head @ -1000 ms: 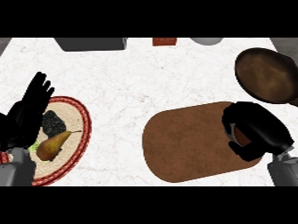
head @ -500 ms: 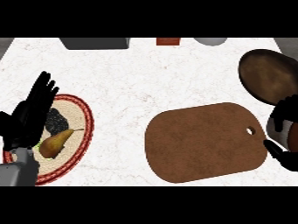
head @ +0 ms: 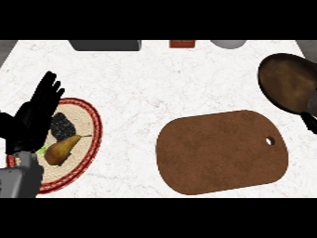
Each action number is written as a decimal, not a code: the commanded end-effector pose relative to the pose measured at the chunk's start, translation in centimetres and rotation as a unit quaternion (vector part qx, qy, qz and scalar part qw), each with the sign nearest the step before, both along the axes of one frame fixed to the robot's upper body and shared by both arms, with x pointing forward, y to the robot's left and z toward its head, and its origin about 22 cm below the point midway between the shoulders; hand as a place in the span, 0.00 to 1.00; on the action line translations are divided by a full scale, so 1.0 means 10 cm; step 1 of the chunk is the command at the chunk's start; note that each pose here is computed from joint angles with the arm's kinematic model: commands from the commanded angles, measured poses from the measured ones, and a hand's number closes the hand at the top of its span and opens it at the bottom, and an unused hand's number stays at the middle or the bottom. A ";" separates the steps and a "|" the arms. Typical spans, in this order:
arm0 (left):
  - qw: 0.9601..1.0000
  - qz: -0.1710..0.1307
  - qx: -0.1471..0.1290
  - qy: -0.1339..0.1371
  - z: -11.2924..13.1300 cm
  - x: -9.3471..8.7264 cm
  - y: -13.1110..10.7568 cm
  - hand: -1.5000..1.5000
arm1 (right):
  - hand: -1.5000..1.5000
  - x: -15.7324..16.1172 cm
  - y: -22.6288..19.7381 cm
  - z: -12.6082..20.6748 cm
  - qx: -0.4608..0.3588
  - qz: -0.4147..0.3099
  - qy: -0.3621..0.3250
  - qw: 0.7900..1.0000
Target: Pick the cupcake from the cutting board and place it in the pan
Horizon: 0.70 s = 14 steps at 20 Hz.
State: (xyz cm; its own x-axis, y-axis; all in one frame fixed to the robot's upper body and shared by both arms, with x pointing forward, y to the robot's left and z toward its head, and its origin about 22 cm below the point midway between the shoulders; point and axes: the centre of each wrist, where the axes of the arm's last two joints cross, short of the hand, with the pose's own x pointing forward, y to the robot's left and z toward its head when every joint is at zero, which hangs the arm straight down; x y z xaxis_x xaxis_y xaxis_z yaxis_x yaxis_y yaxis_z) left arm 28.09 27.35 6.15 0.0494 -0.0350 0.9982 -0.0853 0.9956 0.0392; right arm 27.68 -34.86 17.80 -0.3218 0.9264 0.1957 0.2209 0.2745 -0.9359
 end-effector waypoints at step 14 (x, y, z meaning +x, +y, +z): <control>0.999 -0.033 0.000 -0.009 0.00 -0.03 -0.21 0.50 | 1.00 0.90 -1.14 -0.42 0.058 -0.037 0.014 0.998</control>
State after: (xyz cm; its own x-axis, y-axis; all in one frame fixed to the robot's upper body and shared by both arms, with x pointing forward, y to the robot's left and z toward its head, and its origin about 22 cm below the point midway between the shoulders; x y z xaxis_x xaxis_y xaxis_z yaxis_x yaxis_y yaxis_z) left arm 28.51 26.21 5.78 0.0365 -0.0360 0.9987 -0.0467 0.9982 0.0377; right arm 35.86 -44.87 14.49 -0.2474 0.9207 0.3017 0.2422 0.3603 -0.9009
